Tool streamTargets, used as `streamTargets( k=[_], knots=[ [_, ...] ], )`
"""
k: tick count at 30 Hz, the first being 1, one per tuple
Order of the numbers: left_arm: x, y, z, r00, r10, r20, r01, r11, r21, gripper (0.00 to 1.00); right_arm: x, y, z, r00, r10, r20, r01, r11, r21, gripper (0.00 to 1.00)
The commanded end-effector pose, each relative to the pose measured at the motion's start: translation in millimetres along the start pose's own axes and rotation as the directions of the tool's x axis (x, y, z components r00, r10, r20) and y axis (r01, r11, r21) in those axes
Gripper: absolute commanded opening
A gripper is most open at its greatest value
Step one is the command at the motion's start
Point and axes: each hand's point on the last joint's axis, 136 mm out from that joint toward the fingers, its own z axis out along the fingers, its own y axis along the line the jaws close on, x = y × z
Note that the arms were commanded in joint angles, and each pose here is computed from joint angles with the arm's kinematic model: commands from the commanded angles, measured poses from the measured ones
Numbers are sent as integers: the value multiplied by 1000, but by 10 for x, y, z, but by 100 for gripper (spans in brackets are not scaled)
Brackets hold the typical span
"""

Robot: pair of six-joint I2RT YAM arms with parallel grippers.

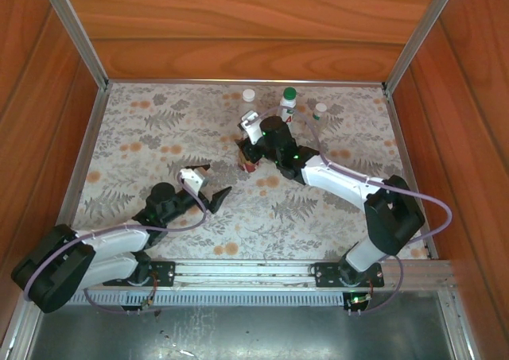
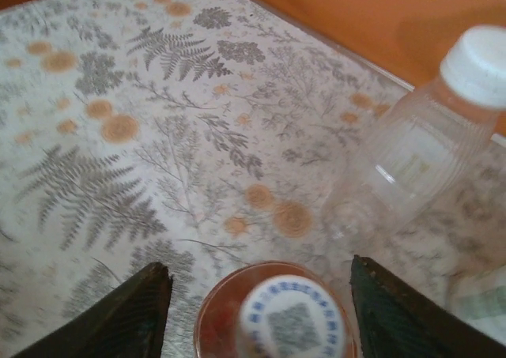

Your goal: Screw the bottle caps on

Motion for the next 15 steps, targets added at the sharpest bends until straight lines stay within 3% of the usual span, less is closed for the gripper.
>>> streamTargets(
  k=[1,4,7,12,15],
  knots=[
    [-66,343,-20,999,29,-25,-33,989,-147,100,-359,-168,-249,996,-20,91,14,998,68,75],
    [-174,692,-96,998,56,-32,-62,959,-276,100,-388,-365,-479,990,-11,142,-12,987,159,89],
    [-232,1186,-334,994,75,-78,-104,868,-486,100,-217,-699,-729,984,-15,179,-36,960,278,100],
    [-97,1844,-740,992,-7,-128,-82,734,-674,100,323,-1318,-1168,979,8,203,-107,869,482,100],
    [129,2091,-832,979,-62,-195,-99,689,-718,100,802,-1593,-1345,987,10,157,-102,803,587,100]
  ],
)
